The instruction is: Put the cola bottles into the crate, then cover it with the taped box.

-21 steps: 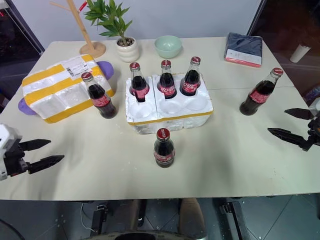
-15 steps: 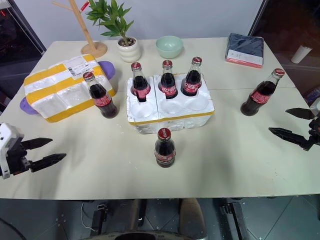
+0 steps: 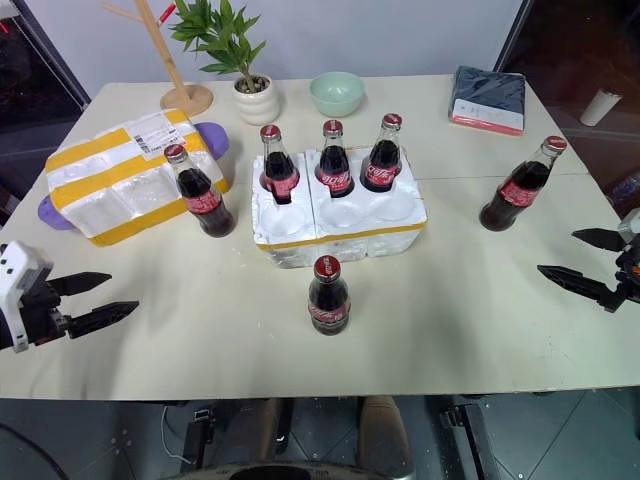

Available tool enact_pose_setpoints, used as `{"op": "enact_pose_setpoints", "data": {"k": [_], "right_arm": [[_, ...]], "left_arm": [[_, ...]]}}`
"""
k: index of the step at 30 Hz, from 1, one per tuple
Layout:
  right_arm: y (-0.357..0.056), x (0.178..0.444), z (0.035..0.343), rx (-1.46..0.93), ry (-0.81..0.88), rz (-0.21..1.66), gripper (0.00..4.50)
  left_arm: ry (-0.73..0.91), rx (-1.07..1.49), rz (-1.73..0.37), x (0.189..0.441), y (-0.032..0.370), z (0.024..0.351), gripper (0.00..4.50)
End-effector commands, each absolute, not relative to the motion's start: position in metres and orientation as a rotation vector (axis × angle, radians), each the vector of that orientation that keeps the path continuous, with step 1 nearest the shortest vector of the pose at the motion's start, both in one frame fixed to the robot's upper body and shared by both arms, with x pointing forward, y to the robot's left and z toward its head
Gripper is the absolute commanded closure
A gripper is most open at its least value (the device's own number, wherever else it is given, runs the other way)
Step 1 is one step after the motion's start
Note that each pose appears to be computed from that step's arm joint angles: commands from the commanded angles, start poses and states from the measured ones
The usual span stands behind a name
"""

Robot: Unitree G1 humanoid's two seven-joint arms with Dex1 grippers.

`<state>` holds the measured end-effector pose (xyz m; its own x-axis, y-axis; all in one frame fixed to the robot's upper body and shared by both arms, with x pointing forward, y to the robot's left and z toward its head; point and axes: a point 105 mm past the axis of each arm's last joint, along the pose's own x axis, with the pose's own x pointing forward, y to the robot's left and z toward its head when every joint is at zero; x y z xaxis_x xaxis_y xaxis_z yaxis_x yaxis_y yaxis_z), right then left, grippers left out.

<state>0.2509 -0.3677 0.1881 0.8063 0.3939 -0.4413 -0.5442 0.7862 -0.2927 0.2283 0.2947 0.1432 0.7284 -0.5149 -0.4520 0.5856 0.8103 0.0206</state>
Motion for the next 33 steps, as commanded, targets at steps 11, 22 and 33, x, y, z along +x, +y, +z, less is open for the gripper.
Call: {"op": "enact_pose_setpoints", "data": {"k": [11, 22, 33], "right_arm": [[-0.311, 0.233, 0.265, -0.349, 0.192, 0.726, 0.00], [-0.215, 0.200, 0.299, -0.344, 0.103, 1.079, 0.00], [-0.185, 0.188, 0.300, -0.332, 0.081, 1.161, 0.00]], "left_arm": [[0.170, 0.113, -0.624, 0.278, 0.274, 0.191, 0.02], [0.113, 0.095, -0.678, 0.353, 0.245, 0.190, 0.02], [0.111, 0.107, -0.736, 0.384, 0.218, 0.176, 0.02]]}}
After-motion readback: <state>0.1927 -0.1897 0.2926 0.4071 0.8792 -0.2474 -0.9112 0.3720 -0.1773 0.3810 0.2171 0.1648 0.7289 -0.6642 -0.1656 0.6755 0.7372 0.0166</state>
